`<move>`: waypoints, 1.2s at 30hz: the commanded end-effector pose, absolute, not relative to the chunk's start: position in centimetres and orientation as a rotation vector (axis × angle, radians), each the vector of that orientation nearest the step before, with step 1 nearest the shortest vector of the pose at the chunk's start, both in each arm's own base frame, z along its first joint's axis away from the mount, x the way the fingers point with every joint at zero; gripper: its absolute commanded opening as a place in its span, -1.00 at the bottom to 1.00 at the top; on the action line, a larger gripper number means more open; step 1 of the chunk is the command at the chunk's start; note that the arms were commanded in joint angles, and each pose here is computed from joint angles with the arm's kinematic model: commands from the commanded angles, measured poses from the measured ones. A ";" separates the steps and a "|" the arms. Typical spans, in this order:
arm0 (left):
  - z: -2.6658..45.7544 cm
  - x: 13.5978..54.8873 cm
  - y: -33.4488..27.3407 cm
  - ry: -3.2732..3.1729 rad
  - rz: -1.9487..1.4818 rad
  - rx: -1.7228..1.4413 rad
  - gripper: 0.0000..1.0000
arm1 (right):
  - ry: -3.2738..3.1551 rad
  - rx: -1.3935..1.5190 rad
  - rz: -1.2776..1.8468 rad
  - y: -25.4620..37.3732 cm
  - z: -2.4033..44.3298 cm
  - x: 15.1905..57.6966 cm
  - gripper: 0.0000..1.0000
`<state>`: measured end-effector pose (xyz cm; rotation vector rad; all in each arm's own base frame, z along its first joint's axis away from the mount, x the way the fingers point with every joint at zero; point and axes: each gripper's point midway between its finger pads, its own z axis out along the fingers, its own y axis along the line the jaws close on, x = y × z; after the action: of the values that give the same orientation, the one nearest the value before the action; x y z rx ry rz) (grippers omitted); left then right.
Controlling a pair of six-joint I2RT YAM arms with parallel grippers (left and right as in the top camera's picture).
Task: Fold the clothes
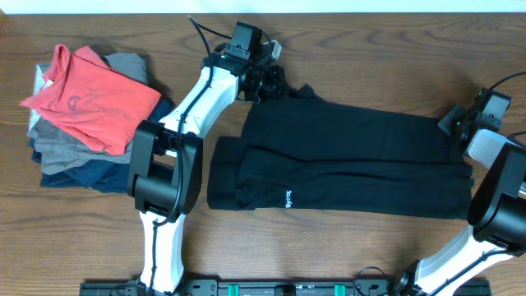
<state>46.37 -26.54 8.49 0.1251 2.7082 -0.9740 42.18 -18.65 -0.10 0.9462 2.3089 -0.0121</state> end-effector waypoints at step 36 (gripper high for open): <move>13.8 26.3 -20.7 3.419 -0.833 0.260 -0.88 | 2.649 1.353 -0.503 -18.2 5.6 23.6 -0.88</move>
<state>27.19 -20.50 13.98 0.2027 3.3945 -0.8403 24.19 -17.27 4.97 1.3130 2.6967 -0.4266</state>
